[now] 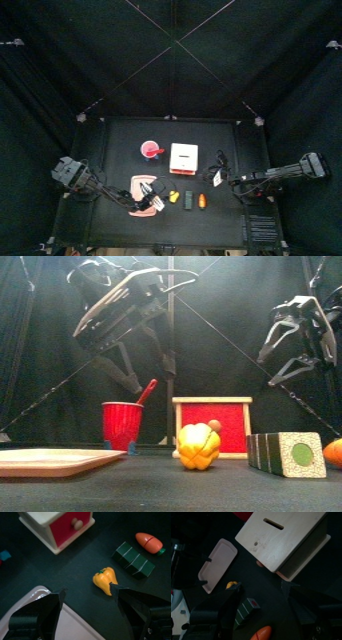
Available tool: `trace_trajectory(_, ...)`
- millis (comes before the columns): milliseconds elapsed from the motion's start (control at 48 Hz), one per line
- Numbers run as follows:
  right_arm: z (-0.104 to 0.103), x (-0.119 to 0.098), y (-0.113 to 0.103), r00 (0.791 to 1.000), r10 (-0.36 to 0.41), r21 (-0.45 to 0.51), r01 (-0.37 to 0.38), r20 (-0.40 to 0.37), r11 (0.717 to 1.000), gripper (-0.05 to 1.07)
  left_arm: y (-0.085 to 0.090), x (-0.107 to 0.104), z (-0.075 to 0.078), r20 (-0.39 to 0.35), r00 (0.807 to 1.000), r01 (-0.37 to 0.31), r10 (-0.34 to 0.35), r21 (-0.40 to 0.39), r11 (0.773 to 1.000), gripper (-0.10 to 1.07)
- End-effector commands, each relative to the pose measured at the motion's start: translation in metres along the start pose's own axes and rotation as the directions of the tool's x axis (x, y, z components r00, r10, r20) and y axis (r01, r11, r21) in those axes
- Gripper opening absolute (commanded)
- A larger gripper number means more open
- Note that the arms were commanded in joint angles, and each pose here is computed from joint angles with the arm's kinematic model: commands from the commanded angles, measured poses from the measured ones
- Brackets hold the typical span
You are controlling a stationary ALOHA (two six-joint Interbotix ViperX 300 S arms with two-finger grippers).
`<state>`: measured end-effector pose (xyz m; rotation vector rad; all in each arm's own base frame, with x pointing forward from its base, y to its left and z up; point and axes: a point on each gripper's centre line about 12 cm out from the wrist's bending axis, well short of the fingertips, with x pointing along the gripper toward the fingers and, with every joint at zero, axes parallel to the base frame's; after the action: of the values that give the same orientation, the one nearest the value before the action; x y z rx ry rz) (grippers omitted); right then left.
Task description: Grab squash
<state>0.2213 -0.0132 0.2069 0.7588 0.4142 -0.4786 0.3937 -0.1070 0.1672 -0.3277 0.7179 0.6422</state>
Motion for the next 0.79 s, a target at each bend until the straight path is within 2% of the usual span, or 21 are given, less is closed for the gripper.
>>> trace_trajectory(0,0.002,-0.001,0.002,1.0,0.008,-0.003,-0.008,0.007,1.0,0.95,-0.024,0.005,0.005,0.011,1.0,0.018,-0.018,-0.02,1.0,1.02)
trace_trajectory(208,0.001,-0.001,0.002,1.0,0.009,-0.005,-0.009,0.006,1.0,0.95,-0.048,0.027,-0.002,-0.002,1.0,0.002,-0.002,-0.026,1.0,1.02)
trace_trajectory(333,0.002,-0.002,0.002,1.0,0.009,-0.006,-0.009,0.007,1.0,0.95,-0.056,0.039,-0.005,-0.006,1.0,-0.013,0.013,-0.027,1.0,1.02)
trace_trajectory(500,0.001,-0.002,0.001,1.0,0.009,-0.007,-0.009,0.006,1.0,0.95,-0.048,0.055,-0.009,-0.005,0.996,-0.093,0.093,-0.041,0.995,1.02)
trace_trajectory(646,0.001,-0.002,0.002,1.0,0.01,-0.006,-0.01,0.007,1.0,0.95,-0.051,0.057,-0.006,0.001,0.996,-0.093,0.093,-0.062,0.994,1.02)
trace_trajectory(771,0.002,-0.002,0.001,1.0,0.008,-0.005,-0.008,0.007,1.0,0.95,-0.05,0.064,-0.01,-0.007,0.994,-0.108,0.108,-0.059,0.992,1.02)
